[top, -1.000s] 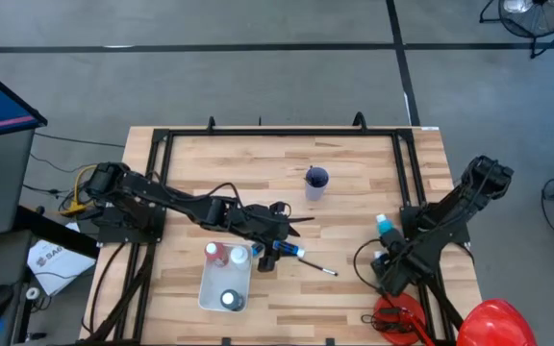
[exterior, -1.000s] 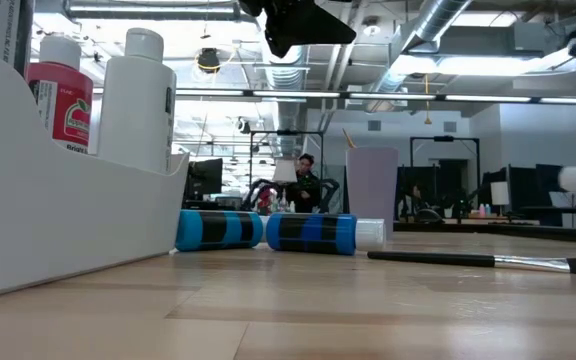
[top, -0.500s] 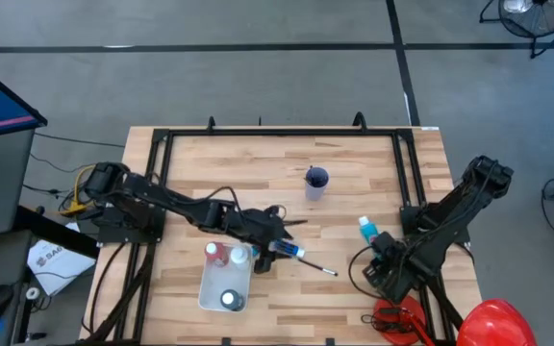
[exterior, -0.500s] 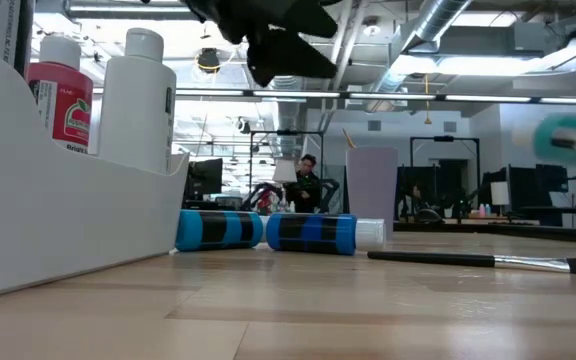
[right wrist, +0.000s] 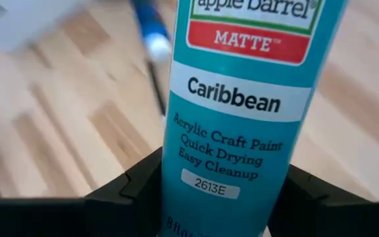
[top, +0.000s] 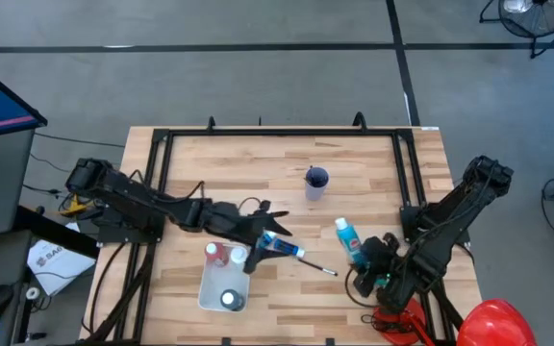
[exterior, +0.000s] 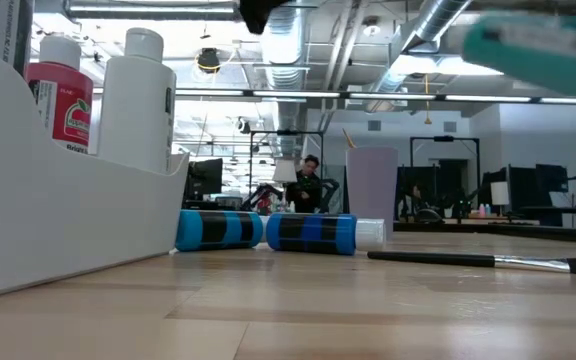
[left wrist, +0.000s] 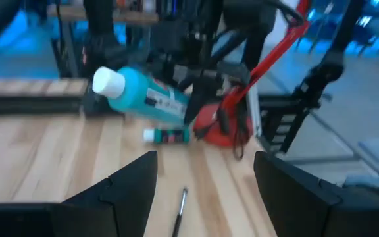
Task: Pick & Place Paint Supplies
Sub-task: Put the light blue paint bottle into the white bin
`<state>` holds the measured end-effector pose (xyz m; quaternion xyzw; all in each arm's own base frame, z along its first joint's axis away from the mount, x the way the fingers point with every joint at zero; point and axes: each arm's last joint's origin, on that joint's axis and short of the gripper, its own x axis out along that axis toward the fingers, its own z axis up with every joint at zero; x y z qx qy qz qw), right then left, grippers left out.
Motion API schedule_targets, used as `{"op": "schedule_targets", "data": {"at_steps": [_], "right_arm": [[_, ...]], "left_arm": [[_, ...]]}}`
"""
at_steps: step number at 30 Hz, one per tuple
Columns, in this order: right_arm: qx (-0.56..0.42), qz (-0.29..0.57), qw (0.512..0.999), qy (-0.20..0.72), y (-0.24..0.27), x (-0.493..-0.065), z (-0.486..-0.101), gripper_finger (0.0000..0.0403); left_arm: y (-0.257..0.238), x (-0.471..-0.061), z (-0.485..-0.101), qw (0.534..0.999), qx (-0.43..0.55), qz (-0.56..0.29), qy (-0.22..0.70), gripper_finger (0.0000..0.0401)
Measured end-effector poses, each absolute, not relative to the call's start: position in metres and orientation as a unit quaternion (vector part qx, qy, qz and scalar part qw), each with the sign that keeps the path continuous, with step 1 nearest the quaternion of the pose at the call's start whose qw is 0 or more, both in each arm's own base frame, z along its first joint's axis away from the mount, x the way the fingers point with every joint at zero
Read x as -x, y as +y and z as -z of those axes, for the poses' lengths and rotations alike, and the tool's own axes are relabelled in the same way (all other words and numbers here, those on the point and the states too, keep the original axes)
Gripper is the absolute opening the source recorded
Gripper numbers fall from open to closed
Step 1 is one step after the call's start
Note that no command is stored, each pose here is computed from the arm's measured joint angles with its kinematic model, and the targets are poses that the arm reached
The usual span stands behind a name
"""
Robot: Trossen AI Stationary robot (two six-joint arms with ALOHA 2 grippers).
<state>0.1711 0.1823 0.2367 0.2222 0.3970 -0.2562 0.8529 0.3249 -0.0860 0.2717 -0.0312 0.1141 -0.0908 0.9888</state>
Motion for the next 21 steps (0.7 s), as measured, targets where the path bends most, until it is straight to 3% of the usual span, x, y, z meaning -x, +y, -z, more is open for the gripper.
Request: {"op": "schedule_targets", "data": {"at_steps": [10, 21], "right_arm": [[-0.125, 0.135, 0.951, 0.248, 0.198, -0.214, -0.273, 0.0197], [-0.075, 0.108, 0.977, 0.167, 0.191, -0.254, -0.288, 0.0197]], "left_arm": [[-0.085, -0.305, -0.271, 0.993, 0.043, 0.11, 0.007, 0.0246], [-0.087, -0.304, -0.276, 0.987, 0.041, 0.152, -0.013, 0.0246]]}}
